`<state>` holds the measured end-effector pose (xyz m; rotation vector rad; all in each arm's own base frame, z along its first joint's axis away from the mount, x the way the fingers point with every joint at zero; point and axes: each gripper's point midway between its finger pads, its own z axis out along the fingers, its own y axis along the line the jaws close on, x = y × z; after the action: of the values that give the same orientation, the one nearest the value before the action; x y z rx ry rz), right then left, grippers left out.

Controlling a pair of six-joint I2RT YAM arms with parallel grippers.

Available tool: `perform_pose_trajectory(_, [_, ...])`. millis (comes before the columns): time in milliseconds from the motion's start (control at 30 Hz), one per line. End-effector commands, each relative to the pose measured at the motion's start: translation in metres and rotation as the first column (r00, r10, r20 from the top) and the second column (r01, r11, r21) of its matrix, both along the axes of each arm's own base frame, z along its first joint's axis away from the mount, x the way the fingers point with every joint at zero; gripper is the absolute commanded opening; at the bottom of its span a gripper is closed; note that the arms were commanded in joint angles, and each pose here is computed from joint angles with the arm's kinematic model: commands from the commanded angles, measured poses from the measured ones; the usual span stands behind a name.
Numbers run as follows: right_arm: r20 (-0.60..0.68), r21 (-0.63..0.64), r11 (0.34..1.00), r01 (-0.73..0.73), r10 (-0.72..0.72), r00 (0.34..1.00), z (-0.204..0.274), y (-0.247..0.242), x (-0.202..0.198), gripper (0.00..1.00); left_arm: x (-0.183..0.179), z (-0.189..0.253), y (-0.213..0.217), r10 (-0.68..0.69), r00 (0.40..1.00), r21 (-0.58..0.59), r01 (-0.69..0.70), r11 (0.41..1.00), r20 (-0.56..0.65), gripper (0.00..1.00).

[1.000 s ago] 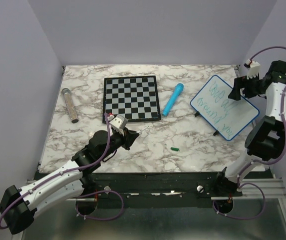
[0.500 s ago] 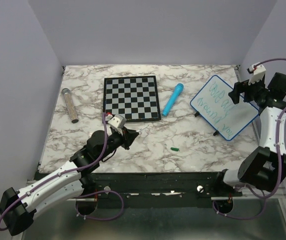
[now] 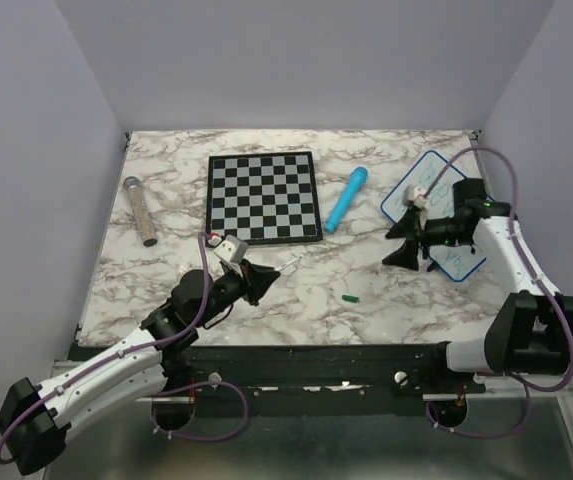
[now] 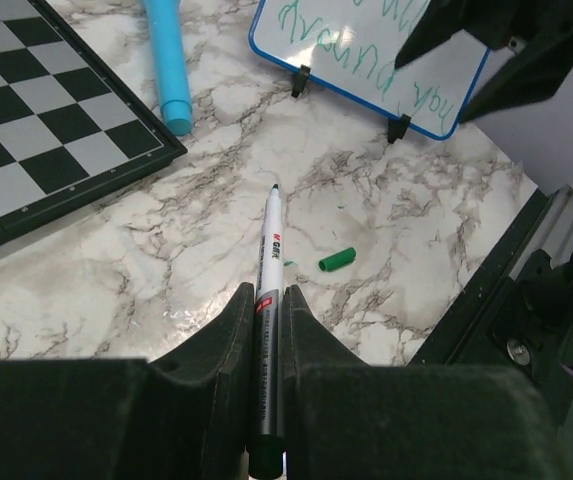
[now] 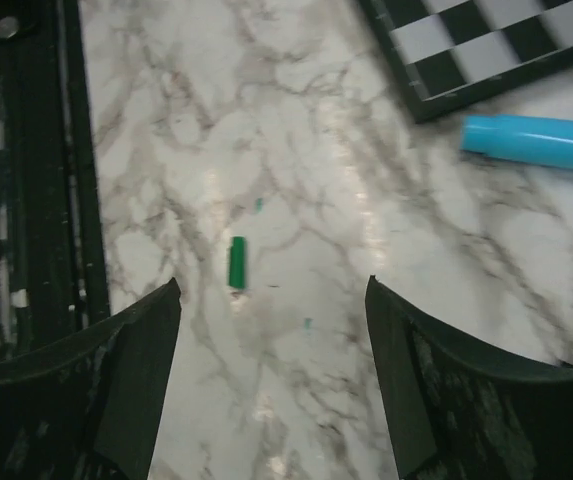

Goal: Write a sentence on the whiteboard
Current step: Pick up the pen cap from the center of the board.

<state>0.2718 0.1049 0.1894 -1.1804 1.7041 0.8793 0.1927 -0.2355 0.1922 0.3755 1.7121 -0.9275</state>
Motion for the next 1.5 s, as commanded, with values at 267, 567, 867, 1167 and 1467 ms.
perform_pose_trajectory(267, [-0.182,-0.399,0.894,-0.203,0.139,0.973,-0.121,0.062,-0.061,0.60,-0.011,-0.035,0.000,-0.031,1.000,-0.091,0.030,0.995,-0.006,0.00])
perform_pose_trajectory(567, [-0.227,-0.497,0.832,-0.245,0.147,0.963,-0.149,0.083,-0.055,0.50,-0.015,-0.048,-0.003,-0.060,0.998,-0.080,0.060,0.995,0.002,0.00])
perform_pose_trajectory(867, [-0.269,-0.563,0.775,-0.288,0.158,0.950,-0.172,0.088,-0.063,0.43,-0.018,-0.057,-0.006,-0.083,0.997,-0.078,0.083,0.993,0.001,0.00])
perform_pose_trajectory(1167, [-0.281,-0.640,0.711,-0.290,0.135,0.950,-0.191,0.074,-0.064,0.05,-0.028,-0.068,-0.016,-0.161,0.987,-0.083,0.159,0.984,-0.010,0.00])
perform_pose_trajectory(1467, [-0.226,-0.630,0.714,-0.307,0.210,0.951,-0.181,0.075,-0.063,0.00,-0.042,-0.083,-0.045,-0.332,0.941,-0.081,0.327,0.942,-0.067,0.00])
